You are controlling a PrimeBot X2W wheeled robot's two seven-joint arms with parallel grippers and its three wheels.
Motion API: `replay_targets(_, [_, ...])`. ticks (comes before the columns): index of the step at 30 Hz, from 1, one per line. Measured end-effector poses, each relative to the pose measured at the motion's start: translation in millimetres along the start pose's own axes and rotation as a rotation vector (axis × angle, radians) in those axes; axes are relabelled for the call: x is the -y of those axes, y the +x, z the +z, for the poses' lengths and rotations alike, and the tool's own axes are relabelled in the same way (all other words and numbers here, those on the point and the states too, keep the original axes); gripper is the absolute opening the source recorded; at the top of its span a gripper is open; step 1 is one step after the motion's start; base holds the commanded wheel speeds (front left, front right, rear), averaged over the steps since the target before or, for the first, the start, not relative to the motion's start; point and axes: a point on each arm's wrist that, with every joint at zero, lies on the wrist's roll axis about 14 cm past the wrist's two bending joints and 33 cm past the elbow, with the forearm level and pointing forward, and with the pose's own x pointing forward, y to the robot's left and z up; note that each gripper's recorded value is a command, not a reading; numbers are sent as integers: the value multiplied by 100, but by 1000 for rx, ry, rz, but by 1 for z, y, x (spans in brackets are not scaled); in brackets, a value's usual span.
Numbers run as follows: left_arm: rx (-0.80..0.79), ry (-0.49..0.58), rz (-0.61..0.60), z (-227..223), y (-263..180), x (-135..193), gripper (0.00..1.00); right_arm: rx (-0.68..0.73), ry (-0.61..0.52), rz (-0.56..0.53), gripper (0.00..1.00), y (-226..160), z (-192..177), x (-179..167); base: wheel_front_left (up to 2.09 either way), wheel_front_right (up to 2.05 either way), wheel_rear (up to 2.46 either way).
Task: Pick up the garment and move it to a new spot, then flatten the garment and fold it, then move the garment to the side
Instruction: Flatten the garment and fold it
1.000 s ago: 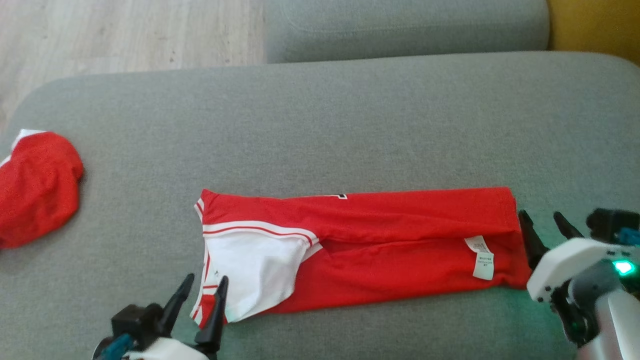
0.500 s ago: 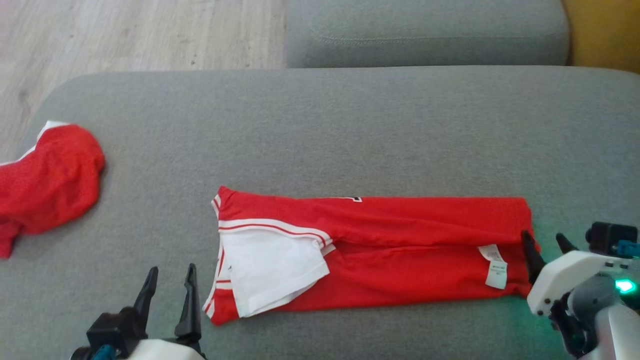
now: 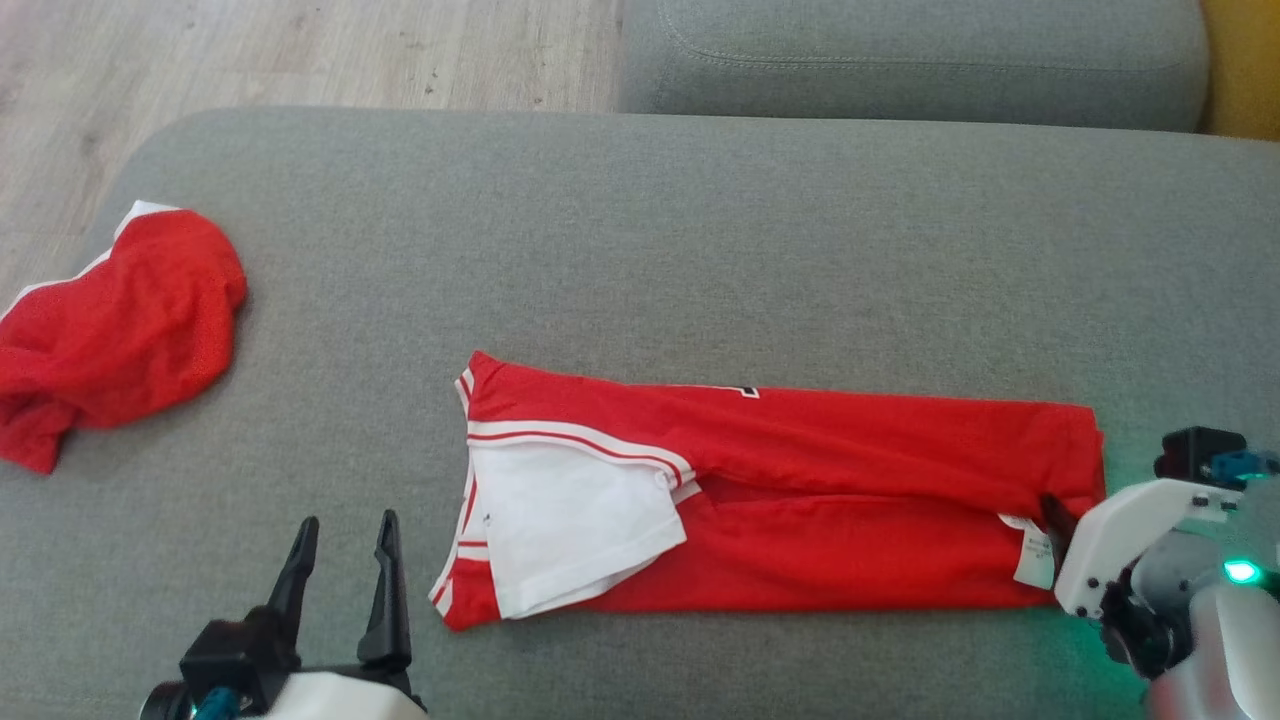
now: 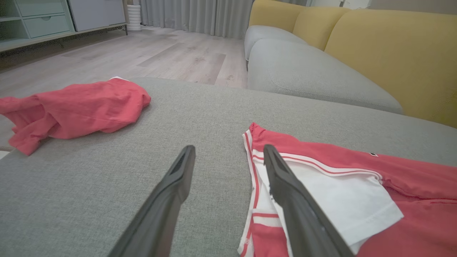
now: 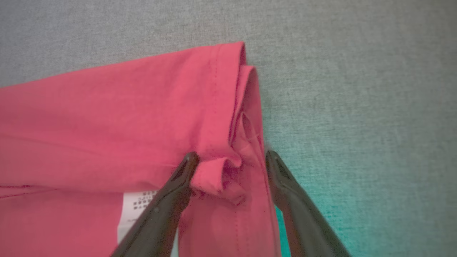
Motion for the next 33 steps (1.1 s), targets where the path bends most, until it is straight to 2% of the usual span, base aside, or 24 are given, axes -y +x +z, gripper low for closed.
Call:
replay_targets(1, [2, 1, 3, 1, 0, 0, 100, -7, 1, 3, 46, 0, 0, -1, 0, 0, 0])
replay_targets(2, [2, 1, 4, 1, 0, 0, 100, -12, 5, 7, 36, 1, 1, -2, 0, 0, 0])
replay_targets(3, [-1, 0, 1, 1, 0, 1, 100, -16, 8, 11, 36, 1, 1, -3, 0, 0, 0])
replay_targets(5, [6, 0, -6, 4, 0, 3, 100, -18, 8, 16, 3, 0, -1, -5, 0, 0, 0])
replay_targets(6, [8, 0, -8, 4, 1, 4, 100, -15, 8, 16, 0, -1, -1, -5, 0, 0, 0])
replay_targets(13, [17, 9, -57, 8, 5, 18, 100, 60, 31, -17, 0, -12, 13, 12, 0, 0, 0])
replay_targets(19, [26, 21, -110, 11, 9, 34, 100, 196, 49, -147, 0, -47, 49, 75, 0, 0, 0])
replay_targets(23, [23, 25, -140, 10, 11, 43, 100, 247, 67, -199, 0, -70, 61, 97, 0, 0, 0])
replay_targets(28, [5, 30, -164, 5, 13, 50, 100, 257, 90, -201, 0, -82, 54, 97, 0, 0, 0])
replay_targets(33, [-2, 33, -173, 3, 14, 53, 100, 288, 84, -103, 0, -81, 60, 59, 0, 0, 0])
